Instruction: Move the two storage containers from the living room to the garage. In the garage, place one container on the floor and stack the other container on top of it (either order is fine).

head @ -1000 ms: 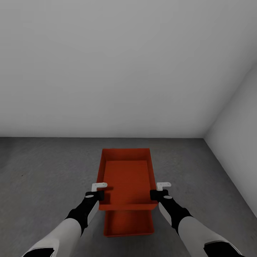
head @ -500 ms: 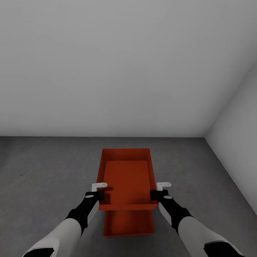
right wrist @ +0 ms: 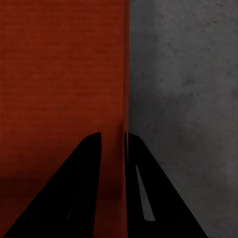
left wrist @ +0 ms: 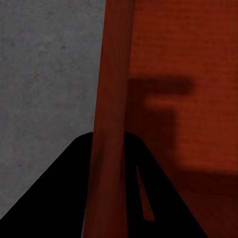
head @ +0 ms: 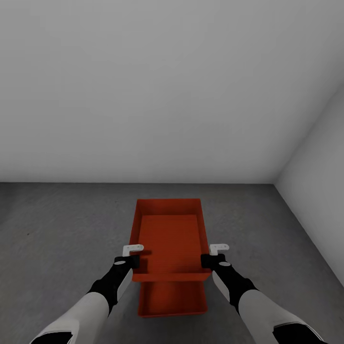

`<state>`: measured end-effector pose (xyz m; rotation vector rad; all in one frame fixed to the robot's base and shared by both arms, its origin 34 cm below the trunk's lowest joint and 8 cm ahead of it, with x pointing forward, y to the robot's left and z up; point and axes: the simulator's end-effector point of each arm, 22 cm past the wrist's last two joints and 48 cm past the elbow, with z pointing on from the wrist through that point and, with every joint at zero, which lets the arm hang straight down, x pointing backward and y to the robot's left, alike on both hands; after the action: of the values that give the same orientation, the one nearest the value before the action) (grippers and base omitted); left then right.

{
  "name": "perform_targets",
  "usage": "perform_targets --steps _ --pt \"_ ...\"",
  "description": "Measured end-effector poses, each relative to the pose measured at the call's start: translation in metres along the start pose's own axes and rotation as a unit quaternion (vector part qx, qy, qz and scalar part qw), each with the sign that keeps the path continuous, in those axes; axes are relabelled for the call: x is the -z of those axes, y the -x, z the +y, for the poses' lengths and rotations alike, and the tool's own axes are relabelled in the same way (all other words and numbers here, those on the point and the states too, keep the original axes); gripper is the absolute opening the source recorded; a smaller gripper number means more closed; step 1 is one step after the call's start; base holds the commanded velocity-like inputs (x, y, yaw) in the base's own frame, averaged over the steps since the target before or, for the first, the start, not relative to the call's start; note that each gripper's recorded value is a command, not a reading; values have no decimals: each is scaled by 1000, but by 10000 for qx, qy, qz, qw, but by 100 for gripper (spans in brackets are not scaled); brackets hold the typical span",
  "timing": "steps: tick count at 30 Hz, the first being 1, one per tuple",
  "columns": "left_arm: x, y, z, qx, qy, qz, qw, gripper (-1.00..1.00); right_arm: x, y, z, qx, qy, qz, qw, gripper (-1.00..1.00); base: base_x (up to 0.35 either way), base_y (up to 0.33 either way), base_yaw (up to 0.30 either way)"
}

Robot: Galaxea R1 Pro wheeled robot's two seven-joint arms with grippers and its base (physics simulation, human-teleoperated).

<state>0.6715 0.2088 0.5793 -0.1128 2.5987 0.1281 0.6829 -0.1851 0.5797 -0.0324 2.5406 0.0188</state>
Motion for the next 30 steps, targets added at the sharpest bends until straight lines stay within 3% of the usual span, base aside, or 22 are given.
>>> perform_targets --steps 30 --pt "0 0 0 3 -1 0 10000 -100 0 0 0 -1 1 0 10000 -100 -36 0 0"
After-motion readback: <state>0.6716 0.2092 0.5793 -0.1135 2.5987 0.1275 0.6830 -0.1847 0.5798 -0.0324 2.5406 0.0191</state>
